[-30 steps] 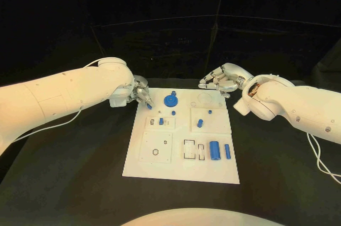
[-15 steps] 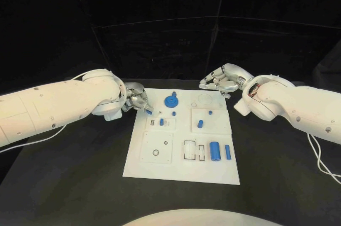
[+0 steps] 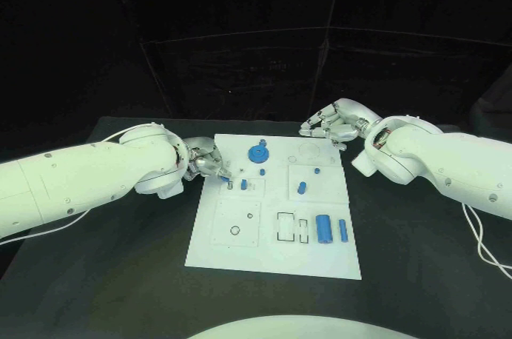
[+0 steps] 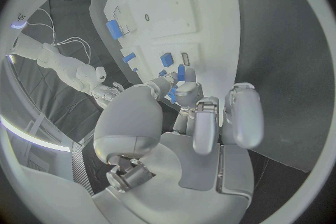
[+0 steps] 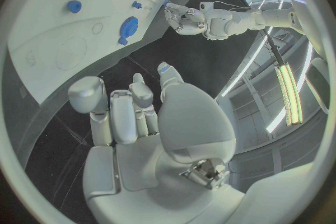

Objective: Assemble the parts on the task board

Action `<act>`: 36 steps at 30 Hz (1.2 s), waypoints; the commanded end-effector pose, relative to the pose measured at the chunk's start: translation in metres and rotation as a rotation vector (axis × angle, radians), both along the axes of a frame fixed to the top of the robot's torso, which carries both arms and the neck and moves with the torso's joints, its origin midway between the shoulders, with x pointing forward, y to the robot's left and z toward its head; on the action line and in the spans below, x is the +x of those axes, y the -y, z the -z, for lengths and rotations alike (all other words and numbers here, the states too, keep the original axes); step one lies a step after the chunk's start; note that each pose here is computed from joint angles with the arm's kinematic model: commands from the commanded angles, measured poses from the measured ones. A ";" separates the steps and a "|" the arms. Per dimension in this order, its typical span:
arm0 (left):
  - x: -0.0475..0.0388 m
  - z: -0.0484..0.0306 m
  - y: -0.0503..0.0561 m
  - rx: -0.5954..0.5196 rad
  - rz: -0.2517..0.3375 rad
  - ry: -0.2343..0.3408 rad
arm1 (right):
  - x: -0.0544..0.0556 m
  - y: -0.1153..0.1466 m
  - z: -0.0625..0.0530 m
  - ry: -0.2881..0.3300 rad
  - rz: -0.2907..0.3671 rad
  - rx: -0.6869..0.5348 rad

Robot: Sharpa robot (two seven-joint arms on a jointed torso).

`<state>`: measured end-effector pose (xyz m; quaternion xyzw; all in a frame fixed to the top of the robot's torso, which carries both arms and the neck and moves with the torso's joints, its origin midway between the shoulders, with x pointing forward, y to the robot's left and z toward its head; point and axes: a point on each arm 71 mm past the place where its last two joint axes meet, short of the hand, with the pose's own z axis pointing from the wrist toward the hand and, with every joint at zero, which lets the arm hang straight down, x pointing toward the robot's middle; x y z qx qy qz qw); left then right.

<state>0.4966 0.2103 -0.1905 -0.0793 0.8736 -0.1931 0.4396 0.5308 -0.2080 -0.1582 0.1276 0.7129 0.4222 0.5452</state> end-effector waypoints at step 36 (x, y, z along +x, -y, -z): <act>0.0011 0.0110 0.013 0.097 0.039 -0.012 | -0.001 -0.003 -0.001 0.002 -0.016 0.006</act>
